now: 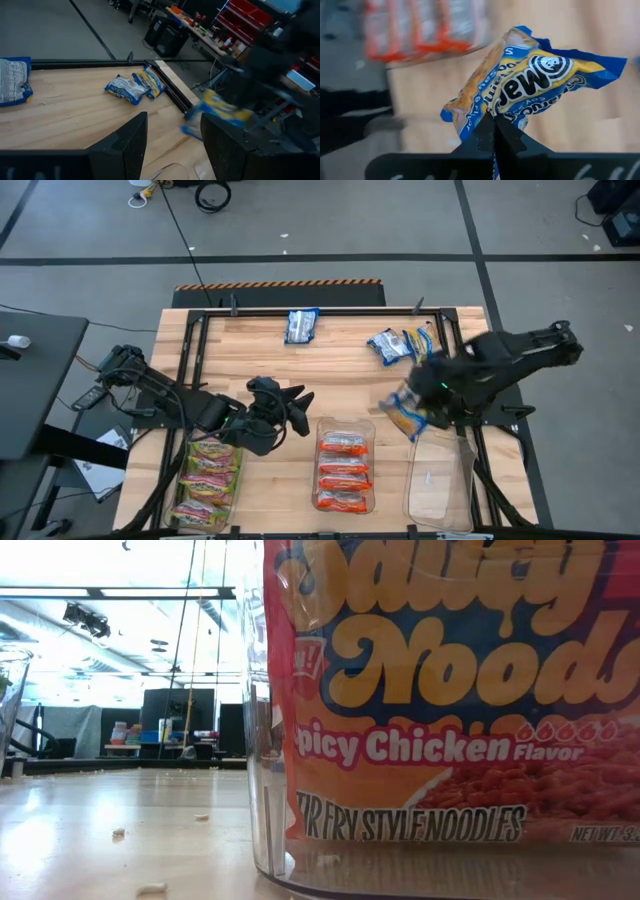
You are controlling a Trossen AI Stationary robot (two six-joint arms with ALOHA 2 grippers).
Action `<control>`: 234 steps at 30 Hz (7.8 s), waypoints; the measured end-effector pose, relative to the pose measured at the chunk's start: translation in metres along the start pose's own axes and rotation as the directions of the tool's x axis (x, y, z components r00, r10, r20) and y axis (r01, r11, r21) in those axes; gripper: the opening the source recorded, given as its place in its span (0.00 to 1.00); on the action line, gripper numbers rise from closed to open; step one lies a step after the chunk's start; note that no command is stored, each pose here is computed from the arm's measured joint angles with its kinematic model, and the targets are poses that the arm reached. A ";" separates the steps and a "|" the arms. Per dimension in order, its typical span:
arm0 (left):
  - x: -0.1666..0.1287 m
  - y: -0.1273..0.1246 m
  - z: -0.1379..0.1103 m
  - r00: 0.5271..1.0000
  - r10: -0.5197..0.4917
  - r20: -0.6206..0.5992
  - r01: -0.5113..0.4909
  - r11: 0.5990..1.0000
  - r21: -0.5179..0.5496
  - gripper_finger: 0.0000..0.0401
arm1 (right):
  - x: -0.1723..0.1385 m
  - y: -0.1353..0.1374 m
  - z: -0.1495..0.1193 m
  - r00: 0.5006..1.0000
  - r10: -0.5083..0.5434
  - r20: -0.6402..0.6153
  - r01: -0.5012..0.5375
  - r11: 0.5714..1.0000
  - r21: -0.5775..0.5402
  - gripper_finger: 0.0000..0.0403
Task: Sort Maruchan noodles
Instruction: Put the blue noodle pack into the right transparent bin
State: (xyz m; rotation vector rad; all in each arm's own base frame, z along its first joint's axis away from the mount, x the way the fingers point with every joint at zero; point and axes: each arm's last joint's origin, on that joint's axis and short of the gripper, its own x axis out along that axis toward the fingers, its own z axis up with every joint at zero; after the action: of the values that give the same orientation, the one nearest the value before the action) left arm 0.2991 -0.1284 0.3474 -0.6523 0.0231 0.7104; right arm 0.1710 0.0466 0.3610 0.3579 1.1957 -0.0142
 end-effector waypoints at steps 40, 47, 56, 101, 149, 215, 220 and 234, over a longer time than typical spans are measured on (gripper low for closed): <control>0.003 -0.017 0.008 0.966 -0.225 -0.126 0.227 0.974 0.005 0.47 | 0.167 0.216 -0.139 0.924 -0.231 -0.305 0.056 0.870 -0.490 0.05; 0.003 -0.019 0.007 0.943 -0.275 -0.189 0.285 0.958 0.025 0.47 | 0.171 0.225 -0.140 0.926 -0.150 -0.348 -0.014 0.904 -0.428 0.14; 0.003 -0.016 0.004 0.939 -0.266 -0.219 0.284 0.957 0.056 0.47 | 0.166 0.230 -0.139 0.904 -0.047 -0.425 -0.165 0.878 -0.448 0.30; 0.003 -0.015 0.002 0.926 -0.271 -0.263 0.305 0.947 0.098 0.47 | 0.152 0.110 -0.130 0.643 -0.732 -0.226 0.563 0.652 -0.508 0.01; -0.003 -0.018 -0.001 0.911 -0.298 -0.285 0.321 0.946 0.039 0.47 | 0.106 0.115 -0.116 0.791 -0.575 -0.207 0.585 0.811 -0.018 0.45; -0.010 -0.036 0.009 0.891 -0.429 -0.148 0.449 0.881 0.152 0.47 | 0.223 -0.206 0.093 0.538 -0.689 -0.485 0.825 0.549 0.135 0.04; -0.008 -0.029 0.003 0.906 -0.373 -0.198 0.407 0.896 0.176 0.47 | 0.202 -0.175 0.099 0.602 -0.664 -0.443 0.784 0.597 0.170 0.02; -0.017 -0.025 -0.007 0.909 -0.334 -0.251 0.390 0.894 0.220 0.47 | 0.025 0.003 0.021 0.995 -0.099 -0.014 0.100 0.984 0.148 0.02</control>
State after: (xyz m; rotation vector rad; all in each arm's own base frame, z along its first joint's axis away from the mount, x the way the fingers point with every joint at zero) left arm 0.3027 -0.1573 0.3598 -0.4508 0.1820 0.2650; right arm 0.1997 0.0481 0.3455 0.4286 1.2217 -0.1900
